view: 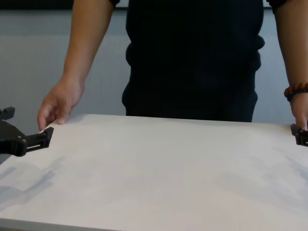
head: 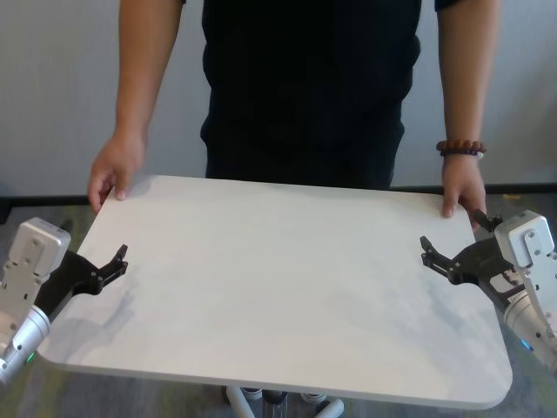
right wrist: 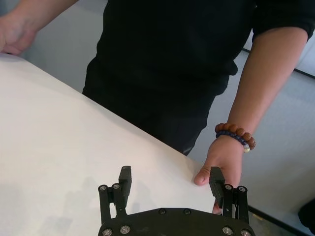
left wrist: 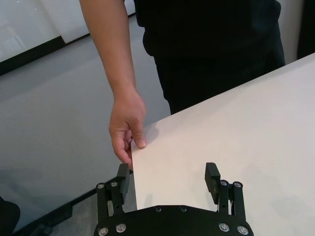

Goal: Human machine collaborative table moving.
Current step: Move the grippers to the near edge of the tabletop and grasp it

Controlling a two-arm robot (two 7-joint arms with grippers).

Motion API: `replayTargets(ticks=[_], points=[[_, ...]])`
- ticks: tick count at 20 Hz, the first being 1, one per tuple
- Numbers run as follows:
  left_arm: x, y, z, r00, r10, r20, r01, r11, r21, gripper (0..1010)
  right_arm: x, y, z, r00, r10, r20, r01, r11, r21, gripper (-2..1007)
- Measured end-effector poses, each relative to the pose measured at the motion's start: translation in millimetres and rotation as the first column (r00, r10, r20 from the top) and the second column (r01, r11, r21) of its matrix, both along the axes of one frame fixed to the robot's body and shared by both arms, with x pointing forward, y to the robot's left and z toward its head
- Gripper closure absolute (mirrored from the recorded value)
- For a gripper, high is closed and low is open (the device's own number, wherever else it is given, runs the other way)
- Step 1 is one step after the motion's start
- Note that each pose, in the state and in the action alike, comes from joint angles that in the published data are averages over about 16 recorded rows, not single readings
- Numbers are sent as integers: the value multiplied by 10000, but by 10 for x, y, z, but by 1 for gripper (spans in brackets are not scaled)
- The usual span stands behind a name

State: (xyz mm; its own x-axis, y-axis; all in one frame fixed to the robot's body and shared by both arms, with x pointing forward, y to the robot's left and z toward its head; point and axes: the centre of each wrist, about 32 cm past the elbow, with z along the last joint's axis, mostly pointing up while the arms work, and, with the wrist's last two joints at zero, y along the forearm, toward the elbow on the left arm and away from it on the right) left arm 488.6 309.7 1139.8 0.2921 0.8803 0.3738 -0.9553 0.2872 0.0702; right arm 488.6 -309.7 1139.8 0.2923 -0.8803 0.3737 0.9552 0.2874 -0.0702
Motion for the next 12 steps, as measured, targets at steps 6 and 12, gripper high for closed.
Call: replayTargets(ticks=[6, 12], points=[[0, 0, 0, 10000, 0, 0, 0, 10000, 0, 17, 0, 0, 0, 10000, 0, 0, 0, 10000, 0, 4], [0, 0, 0, 10000, 0, 0, 0, 10000, 0, 17, 0, 0, 0, 10000, 0, 0, 0, 10000, 0, 4]])
